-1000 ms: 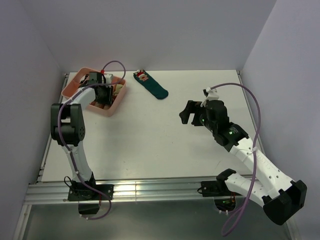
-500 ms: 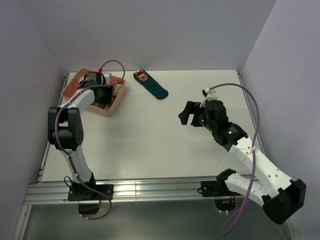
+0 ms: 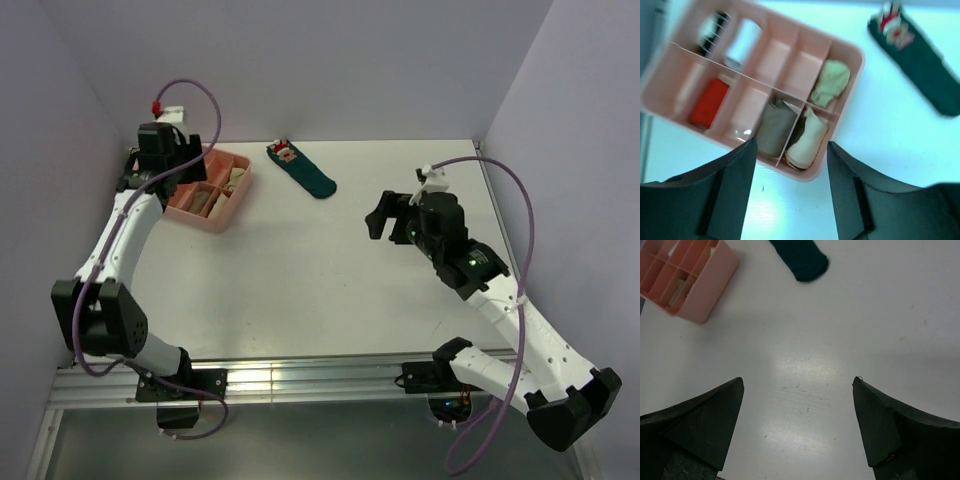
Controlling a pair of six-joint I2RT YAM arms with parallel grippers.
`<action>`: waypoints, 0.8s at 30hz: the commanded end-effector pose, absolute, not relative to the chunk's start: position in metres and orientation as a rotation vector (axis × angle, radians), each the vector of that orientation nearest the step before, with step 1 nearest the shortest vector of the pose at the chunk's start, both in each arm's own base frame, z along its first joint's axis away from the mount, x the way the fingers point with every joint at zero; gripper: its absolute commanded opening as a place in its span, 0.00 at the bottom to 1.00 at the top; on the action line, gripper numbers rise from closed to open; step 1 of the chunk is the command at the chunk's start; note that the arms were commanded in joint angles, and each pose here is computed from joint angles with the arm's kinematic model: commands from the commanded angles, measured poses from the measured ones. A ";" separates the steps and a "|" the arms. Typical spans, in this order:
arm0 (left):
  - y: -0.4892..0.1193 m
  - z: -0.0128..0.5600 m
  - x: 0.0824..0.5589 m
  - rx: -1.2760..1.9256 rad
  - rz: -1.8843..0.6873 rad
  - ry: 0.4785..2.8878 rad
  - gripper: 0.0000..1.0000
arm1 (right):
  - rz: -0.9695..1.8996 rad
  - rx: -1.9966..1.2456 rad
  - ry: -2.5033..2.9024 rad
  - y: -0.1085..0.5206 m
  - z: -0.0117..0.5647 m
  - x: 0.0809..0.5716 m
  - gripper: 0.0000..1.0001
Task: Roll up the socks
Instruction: Reset both arms
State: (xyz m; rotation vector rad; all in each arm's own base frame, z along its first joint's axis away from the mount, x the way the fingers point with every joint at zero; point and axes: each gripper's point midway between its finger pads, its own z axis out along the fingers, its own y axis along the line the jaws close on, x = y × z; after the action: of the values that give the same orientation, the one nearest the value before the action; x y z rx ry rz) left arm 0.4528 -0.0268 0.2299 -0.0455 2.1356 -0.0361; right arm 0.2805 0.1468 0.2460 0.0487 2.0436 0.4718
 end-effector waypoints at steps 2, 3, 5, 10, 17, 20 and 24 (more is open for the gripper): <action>0.001 0.334 0.423 -0.256 0.039 1.889 0.65 | 0.364 0.125 1.845 0.108 0.327 0.275 0.96; 0.006 0.355 0.407 -0.278 0.048 1.845 0.67 | 0.326 0.167 1.793 0.095 0.348 0.273 0.97; 0.012 0.384 0.388 -0.317 0.052 1.773 0.70 | 0.279 0.202 1.728 0.076 0.372 0.261 0.98; 0.030 0.466 0.314 -0.406 0.047 1.545 0.79 | 0.166 0.301 1.533 0.024 0.433 0.227 1.00; 0.060 0.524 0.212 -0.529 0.087 1.309 0.86 | 0.105 0.365 1.272 -0.031 0.477 0.167 1.00; 0.079 0.532 0.165 -0.635 0.111 1.205 0.90 | 0.093 0.363 1.203 -0.043 0.486 0.150 0.99; 0.096 0.530 0.129 -0.742 0.125 1.101 0.96 | 0.098 0.333 1.180 -0.044 0.493 0.143 0.99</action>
State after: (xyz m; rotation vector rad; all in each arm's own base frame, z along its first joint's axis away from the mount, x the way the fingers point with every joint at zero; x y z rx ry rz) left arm 0.1439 0.0779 0.5460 -0.6193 1.1239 0.0685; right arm 0.1398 -0.0417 0.4880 0.3596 1.1918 0.1547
